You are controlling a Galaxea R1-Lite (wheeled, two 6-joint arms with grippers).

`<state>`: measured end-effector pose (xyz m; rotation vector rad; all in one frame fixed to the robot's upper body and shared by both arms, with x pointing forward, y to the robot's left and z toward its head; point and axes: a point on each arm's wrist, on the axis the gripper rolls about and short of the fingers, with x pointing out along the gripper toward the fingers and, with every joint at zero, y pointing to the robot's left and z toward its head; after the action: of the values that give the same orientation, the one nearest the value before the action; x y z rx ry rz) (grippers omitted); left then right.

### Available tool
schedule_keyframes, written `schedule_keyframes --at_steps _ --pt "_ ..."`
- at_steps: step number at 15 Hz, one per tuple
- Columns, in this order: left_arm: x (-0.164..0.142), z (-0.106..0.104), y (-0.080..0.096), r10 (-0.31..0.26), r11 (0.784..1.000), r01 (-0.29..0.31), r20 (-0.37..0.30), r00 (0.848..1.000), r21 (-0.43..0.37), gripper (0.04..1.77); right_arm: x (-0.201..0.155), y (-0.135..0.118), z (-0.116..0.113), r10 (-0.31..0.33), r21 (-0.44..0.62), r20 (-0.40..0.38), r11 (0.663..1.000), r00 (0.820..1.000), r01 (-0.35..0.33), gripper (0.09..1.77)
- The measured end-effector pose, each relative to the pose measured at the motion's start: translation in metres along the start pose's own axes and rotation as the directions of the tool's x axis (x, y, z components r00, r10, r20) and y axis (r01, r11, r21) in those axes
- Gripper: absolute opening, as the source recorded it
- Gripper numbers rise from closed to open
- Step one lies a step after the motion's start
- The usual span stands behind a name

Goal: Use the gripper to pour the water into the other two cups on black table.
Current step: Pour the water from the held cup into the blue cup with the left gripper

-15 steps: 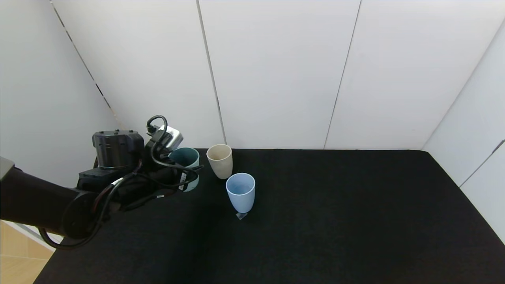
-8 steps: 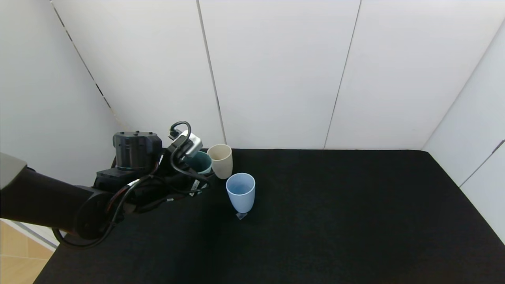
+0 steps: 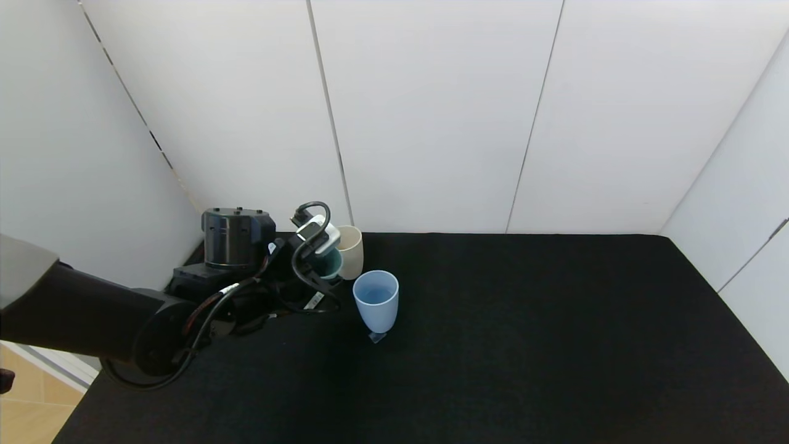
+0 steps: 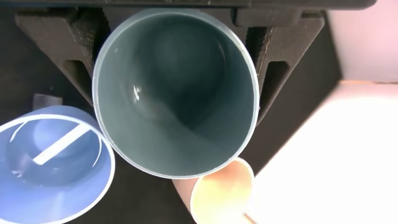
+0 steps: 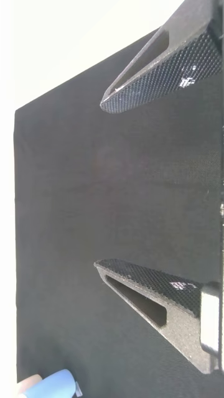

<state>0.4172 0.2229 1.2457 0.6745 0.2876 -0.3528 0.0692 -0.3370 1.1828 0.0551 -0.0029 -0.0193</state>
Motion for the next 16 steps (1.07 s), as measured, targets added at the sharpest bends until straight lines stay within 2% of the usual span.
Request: schedule_keyframes --at_steps 5,16 --pt "0.004 0.005 -0.005 0.059 0.990 -0.055 -0.028 0.998 0.133 1.18 0.000 0.000 0.000 0.000 0.000 0.000 1.000 1.000 0.000 1.71" --pt "0.000 0.023 -0.023 0.107 0.950 -0.090 -0.041 0.993 0.299 1.18 0.000 0.000 0.000 0.000 0.000 0.000 1.000 1.000 0.000 1.71"
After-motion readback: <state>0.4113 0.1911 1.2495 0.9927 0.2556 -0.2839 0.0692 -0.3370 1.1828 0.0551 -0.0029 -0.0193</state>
